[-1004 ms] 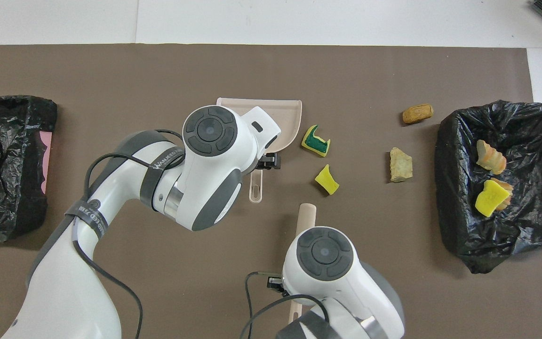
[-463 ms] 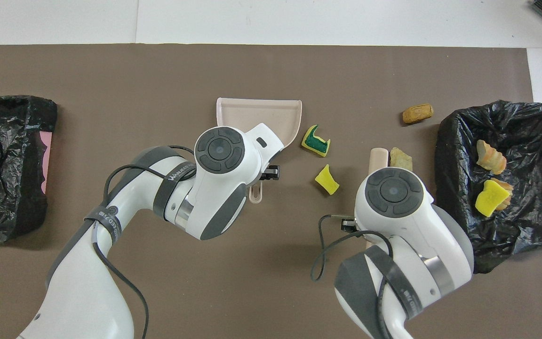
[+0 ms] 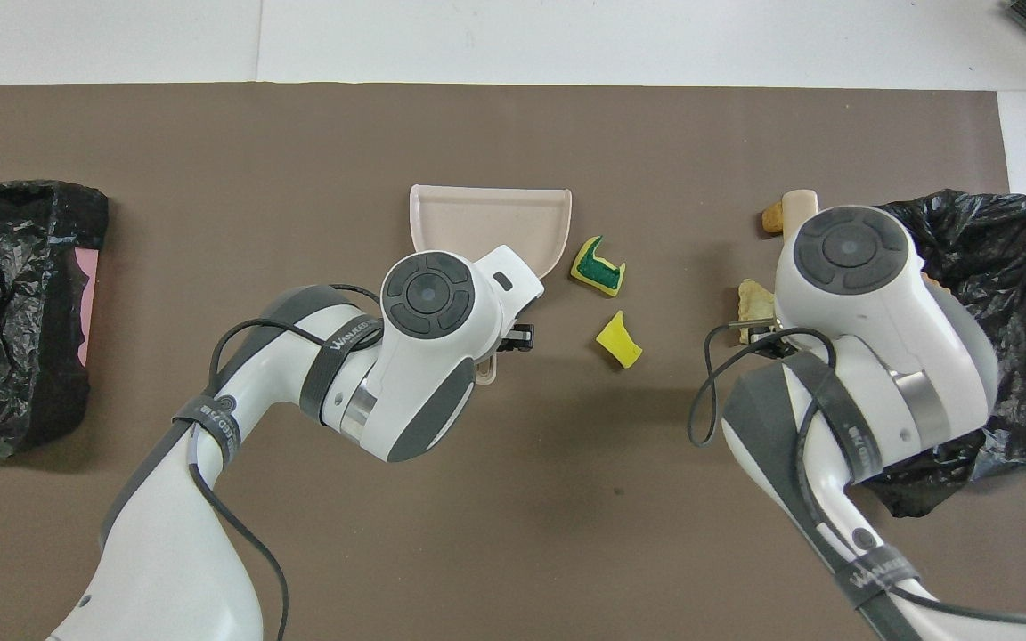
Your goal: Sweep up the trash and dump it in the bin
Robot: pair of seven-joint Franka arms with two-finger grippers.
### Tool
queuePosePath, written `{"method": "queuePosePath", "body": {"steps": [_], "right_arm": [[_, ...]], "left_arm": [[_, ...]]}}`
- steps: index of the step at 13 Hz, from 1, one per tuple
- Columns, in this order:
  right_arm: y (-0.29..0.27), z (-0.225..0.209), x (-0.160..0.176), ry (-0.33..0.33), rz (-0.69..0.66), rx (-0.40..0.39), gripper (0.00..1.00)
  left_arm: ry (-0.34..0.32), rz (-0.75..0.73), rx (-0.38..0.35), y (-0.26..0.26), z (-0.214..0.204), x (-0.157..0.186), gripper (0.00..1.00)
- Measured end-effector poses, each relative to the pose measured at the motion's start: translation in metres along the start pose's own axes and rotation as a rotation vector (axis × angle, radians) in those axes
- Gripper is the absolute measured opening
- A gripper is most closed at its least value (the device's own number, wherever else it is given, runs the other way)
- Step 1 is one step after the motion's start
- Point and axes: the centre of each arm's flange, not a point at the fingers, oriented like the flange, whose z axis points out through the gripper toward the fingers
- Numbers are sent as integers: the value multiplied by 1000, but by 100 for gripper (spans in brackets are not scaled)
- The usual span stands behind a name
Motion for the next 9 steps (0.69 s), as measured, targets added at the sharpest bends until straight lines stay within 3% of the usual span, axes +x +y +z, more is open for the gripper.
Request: {"method": "queuePosePath", "body": {"steps": [1,4,9], "right_arm": [[8,0,12,13,-19,-21,26],[15,12,48,30,-60,-89,26],[18,66,86,-23,-71,-144,26]], "left_arm": [[3,-1,-1,-1,0,0,67],[27,-5,-11,-2,-2,4,31],[61,36,-12,-17,-12,16,31]]}}
